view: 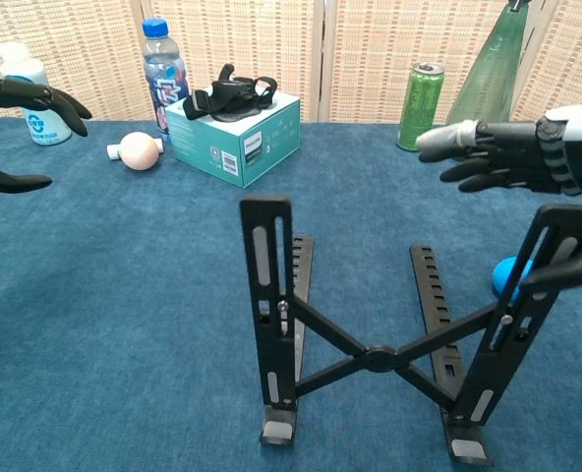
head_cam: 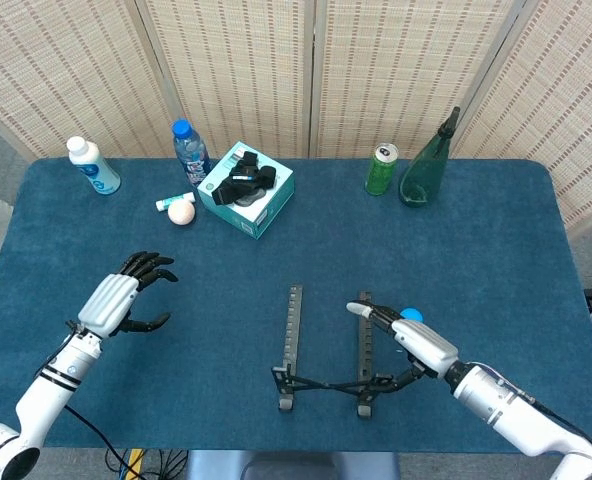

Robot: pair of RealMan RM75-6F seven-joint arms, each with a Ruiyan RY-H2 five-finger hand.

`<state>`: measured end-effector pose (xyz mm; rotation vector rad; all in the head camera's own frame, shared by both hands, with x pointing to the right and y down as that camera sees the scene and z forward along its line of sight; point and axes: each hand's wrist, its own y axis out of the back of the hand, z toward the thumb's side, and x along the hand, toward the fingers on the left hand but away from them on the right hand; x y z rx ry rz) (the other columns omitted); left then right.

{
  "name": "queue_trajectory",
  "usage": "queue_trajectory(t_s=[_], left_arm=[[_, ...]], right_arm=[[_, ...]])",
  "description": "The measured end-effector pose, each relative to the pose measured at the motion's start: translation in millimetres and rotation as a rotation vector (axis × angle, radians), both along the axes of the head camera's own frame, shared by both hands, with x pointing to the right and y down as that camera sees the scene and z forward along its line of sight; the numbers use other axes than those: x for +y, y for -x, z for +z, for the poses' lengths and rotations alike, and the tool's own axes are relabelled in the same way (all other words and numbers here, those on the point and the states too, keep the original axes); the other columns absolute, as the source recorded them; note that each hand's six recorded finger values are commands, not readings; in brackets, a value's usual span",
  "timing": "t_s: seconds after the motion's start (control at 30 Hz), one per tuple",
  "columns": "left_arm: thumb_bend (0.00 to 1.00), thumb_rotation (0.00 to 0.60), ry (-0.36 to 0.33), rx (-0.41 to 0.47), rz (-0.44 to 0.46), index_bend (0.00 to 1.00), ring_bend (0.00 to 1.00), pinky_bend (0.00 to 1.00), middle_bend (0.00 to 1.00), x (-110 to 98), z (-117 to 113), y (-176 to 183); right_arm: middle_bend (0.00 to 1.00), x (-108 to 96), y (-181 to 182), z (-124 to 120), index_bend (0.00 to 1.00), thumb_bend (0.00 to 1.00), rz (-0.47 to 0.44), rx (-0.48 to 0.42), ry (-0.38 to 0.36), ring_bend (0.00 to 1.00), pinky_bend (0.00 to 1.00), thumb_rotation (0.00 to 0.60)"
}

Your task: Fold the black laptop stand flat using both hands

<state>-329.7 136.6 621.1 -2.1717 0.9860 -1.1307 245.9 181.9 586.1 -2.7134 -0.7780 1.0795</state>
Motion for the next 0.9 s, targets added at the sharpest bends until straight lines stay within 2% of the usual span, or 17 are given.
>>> queue_trajectory(t_s=[0.23, 0.4, 0.5, 0.63, 0.9], left_arm=[[0.24, 0.600, -0.015, -0.012, 0.006, 0.29, 0.06, 0.01, 0.15, -3.1, -4.1, 3.0], [0.24, 0.600, -0.022, -0.026, 0.013, 0.29, 0.06, 0.01, 0.15, -6.1, -5.0, 4.0], [0.24, 0.600, -0.030, -0.035, 0.017, 0.29, 0.06, 0.01, 0.15, -9.3, -5.4, 3.7], [0.24, 0.600, -0.032, -0.050, 0.024, 0.29, 0.06, 0.01, 0.15, -12.5, -3.5, 4.3], [0.24, 0.600, -0.044, -0.093, 0.056, 0.29, 0.06, 0.01, 0.15, -13.5, 1.5, 2.9]], right_arm=[[0.00, -15.9, -14.3, -5.9, 0.00, 0.05, 0.104, 0.065, -0.148, 0.00, 0.00, 0.600], [0.00, -28.6, -26.3, -22.8, 0.00, 0.05, 0.163, 0.073, -0.270, 0.00, 0.00, 0.600], [0.00, -34.1, -30.1, -34.9, 0.00, 0.05, 0.160, 0.079, -0.364, 0.00, 0.00, 0.600], [0.00, -34.1, -27.7, -43.2, 0.00, 0.05, 0.078, 0.108, -0.462, 0.00, 0.00, 0.600], [0.00, -24.5, -21.2, -34.0, 0.00, 0.00, -0.197, 0.245, -0.636, 0.00, 0.00, 0.600]])
